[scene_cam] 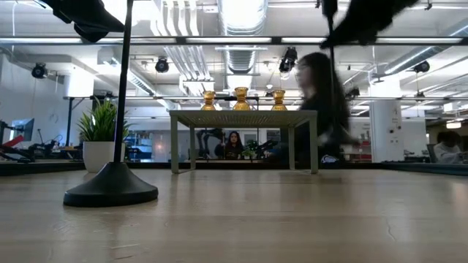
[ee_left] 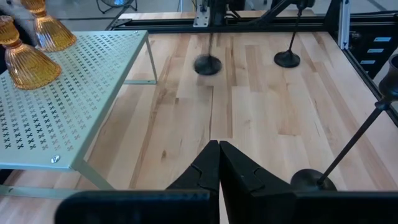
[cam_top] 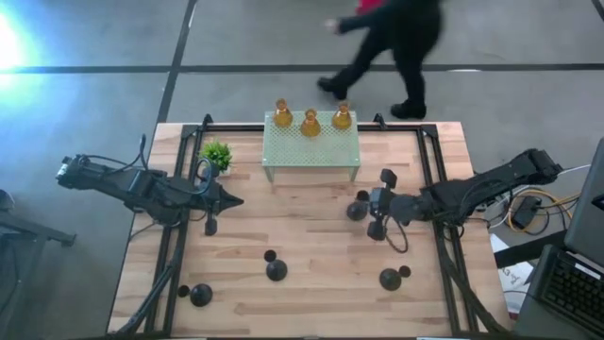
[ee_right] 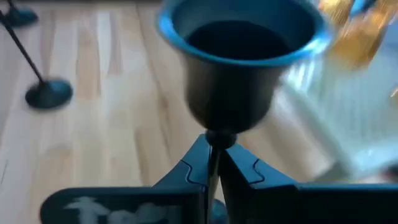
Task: Pick & Place candle stick holders
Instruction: Put the black candle holder on the shelf
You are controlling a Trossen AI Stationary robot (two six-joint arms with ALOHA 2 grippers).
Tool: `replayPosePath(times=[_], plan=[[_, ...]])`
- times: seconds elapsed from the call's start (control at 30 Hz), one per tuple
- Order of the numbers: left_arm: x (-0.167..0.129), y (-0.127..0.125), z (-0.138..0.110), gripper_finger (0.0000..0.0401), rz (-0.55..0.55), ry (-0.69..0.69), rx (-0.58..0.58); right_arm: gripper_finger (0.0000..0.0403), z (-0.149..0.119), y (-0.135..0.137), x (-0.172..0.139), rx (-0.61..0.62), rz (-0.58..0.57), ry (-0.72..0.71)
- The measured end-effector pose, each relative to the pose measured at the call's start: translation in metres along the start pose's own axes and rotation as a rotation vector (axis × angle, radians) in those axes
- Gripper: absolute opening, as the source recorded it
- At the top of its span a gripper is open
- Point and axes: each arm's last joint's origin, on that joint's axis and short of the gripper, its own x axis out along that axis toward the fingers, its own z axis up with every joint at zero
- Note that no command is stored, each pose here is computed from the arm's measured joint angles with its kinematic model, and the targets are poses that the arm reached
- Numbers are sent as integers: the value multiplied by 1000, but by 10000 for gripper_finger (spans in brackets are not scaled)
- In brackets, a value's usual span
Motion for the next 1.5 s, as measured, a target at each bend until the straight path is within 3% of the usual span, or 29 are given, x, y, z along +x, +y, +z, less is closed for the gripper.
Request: replayPosePath(times=[0.3, 0.43, 0.63, 1.03, 1.5], plan=[[0, 0, 1, 8, 2, -5, -2, 11, 92, -33, -39, -15, 123, -148], [0, 0, 1, 9, 3, -5, -1, 11, 117, -57, -47, -30, 106, -171], [0, 0, 3, 13, 7, -28, 16, 10, 140, -94, -31, -25, 111, -162], [0, 1, 9, 14, 63, -94, 67, 9, 142, -169, 30, 41, 113, -151], [-1, 1, 16, 14, 85, -156, 86, 9, 130, -211, 68, 74, 81, -134]])
